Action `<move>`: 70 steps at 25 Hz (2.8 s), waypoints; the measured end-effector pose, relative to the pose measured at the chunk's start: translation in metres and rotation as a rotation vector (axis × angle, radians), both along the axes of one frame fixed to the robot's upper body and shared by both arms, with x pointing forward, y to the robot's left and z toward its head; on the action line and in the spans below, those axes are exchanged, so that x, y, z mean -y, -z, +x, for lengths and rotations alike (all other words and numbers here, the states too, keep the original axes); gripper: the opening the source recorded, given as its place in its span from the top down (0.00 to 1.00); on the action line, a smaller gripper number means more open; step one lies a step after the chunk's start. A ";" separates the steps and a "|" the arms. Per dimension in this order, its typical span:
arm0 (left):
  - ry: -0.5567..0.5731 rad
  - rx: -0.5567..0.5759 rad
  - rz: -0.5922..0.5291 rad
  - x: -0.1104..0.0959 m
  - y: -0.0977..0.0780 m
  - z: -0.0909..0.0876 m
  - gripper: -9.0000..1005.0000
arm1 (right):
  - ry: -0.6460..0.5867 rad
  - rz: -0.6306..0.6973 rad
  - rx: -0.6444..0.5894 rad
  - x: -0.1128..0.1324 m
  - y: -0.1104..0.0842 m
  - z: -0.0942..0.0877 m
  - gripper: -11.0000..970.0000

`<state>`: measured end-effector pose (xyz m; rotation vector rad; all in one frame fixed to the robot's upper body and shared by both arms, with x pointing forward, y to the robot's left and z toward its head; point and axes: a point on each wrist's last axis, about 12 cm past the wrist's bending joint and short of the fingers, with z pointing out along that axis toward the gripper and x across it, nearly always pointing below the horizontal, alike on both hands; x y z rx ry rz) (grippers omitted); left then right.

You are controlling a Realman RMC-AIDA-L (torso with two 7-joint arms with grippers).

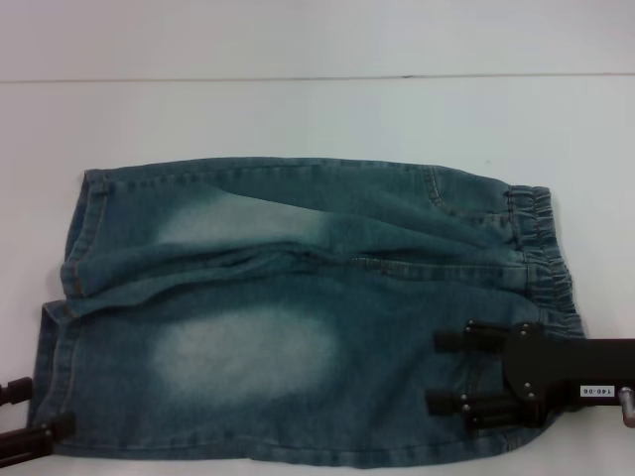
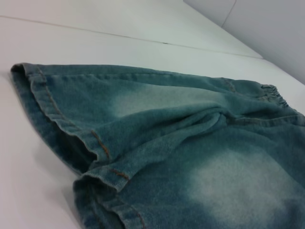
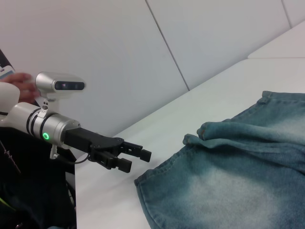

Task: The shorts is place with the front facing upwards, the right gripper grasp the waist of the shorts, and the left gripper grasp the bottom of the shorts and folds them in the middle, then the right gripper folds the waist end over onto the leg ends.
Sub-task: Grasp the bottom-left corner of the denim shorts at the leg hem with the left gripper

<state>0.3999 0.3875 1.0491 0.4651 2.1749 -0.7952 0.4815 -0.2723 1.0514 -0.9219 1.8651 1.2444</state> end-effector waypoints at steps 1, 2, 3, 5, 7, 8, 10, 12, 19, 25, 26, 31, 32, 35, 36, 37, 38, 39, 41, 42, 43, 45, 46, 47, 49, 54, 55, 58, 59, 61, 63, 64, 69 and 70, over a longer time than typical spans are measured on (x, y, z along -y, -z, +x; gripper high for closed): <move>-0.001 -0.001 0.002 0.000 0.000 0.000 0.07 | 0.000 0.000 0.000 0.000 0.000 0.000 0.03; -0.003 -0.002 0.003 0.000 0.001 0.000 0.07 | 0.000 0.000 0.000 0.000 0.000 0.000 0.03; -0.004 -0.003 0.006 -0.001 0.001 -0.001 0.07 | 0.000 0.001 -0.001 0.000 0.000 0.000 0.03; -0.006 -0.012 0.016 -0.001 0.002 -0.001 0.07 | 0.001 0.001 -0.001 0.000 0.000 0.000 0.03; -0.004 -0.023 0.025 -0.002 0.003 -0.001 0.07 | 0.001 0.002 0.000 0.000 0.000 0.000 0.03; -0.003 -0.030 0.032 -0.002 0.004 -0.001 0.07 | 0.001 0.002 0.000 0.000 0.000 0.000 0.03; -0.002 -0.034 0.039 -0.002 0.004 -0.001 0.07 | 0.001 0.002 0.000 0.000 0.000 0.000 0.03; -0.003 -0.036 0.042 -0.002 0.005 -0.001 0.07 | 0.002 0.002 0.000 0.000 0.000 0.000 0.03; 0.001 -0.045 0.050 -0.002 0.006 0.000 0.07 | 0.001 0.001 0.001 0.001 0.000 0.000 0.03; 0.028 -0.061 0.042 0.001 0.006 -0.002 0.07 | -0.001 -0.001 -0.001 0.000 0.000 0.000 0.03; 0.032 -0.060 0.037 0.002 0.005 -0.002 0.07 | -0.001 -0.001 -0.002 0.000 0.000 0.000 0.03; 0.049 -0.051 0.021 0.002 0.001 -0.003 0.07 | 0.000 -0.001 -0.002 0.001 0.000 0.000 0.03; 0.052 -0.052 0.023 0.002 0.001 -0.002 0.07 | 0.000 -0.001 -0.002 0.001 0.000 0.000 0.03; 0.052 -0.054 0.027 0.002 0.001 -0.002 0.07 | 0.001 -0.001 -0.002 0.001 0.000 0.000 0.03; 0.051 -0.056 0.030 0.002 0.001 -0.002 0.07 | 0.001 0.000 -0.002 0.001 0.000 0.000 0.03; 0.051 -0.057 0.032 0.002 0.001 -0.001 0.07 | 0.002 0.000 -0.002 0.001 0.000 0.000 0.03; 0.048 -0.058 0.035 0.001 0.001 -0.001 0.07 | 0.003 -0.001 -0.003 0.001 0.000 -0.001 0.03; 0.045 -0.058 0.038 0.001 0.002 -0.001 0.07 | 0.003 -0.001 -0.003 0.001 0.000 -0.001 0.03; 0.039 -0.057 0.042 0.000 0.002 -0.001 0.07 | 0.004 -0.001 -0.003 0.001 0.000 -0.001 0.03; 0.038 -0.057 0.045 0.000 0.002 0.000 0.07 | 0.005 -0.001 -0.003 0.001 0.000 -0.001 0.03; 0.036 -0.056 0.047 -0.001 0.002 0.000 0.07 | 0.006 -0.001 -0.003 0.001 0.000 -0.001 0.03; 0.031 -0.056 0.052 -0.001 0.002 0.000 0.07 | 0.007 -0.002 -0.003 0.002 0.001 -0.001 0.03; 0.030 -0.056 0.054 -0.002 0.002 0.000 0.07 | 0.007 -0.002 -0.003 0.002 0.001 -0.001 0.03; 0.029 -0.056 0.055 -0.002 0.002 0.001 0.07 | 0.007 -0.002 -0.003 0.002 0.001 -0.001 0.03; 0.031 -0.057 0.056 -0.002 0.002 0.001 0.07 | 0.008 -0.003 -0.003 0.002 0.000 -0.001 0.03; 0.049 -0.070 0.057 0.001 0.003 0.001 0.07 | 0.008 -0.005 -0.003 0.002 0.001 0.000 0.03; 0.053 -0.071 0.056 0.002 0.003 0.001 0.07 | 0.008 -0.005 -0.003 0.002 0.001 0.000 0.03; 0.068 -0.074 0.052 0.004 0.003 0.002 0.07 | 0.008 -0.006 -0.003 0.002 0.001 0.000 0.03; 0.070 -0.073 0.050 0.004 0.003 0.003 0.07 | 0.007 -0.005 -0.003 0.002 0.001 0.000 0.03; 0.078 -0.071 0.044 0.005 0.002 0.003 0.07 | 0.008 -0.003 -0.003 0.002 0.000 0.000 0.03; 0.083 -0.069 0.040 0.006 0.001 0.004 0.07 | 0.008 -0.002 -0.002 0.002 0.000 -0.001 0.03; 0.085 -0.068 0.040 0.006 0.001 0.005 0.07 | 0.008 -0.001 -0.002 0.002 0.000 -0.001 0.03; 0.080 -0.068 0.048 0.006 0.001 0.006 0.07 | 0.008 -0.001 -0.002 0.002 0.000 -0.001 0.03; 0.075 -0.073 0.048 0.004 0.001 0.006 0.07 | 0.008 -0.001 -0.002 0.002 0.000 -0.001 0.03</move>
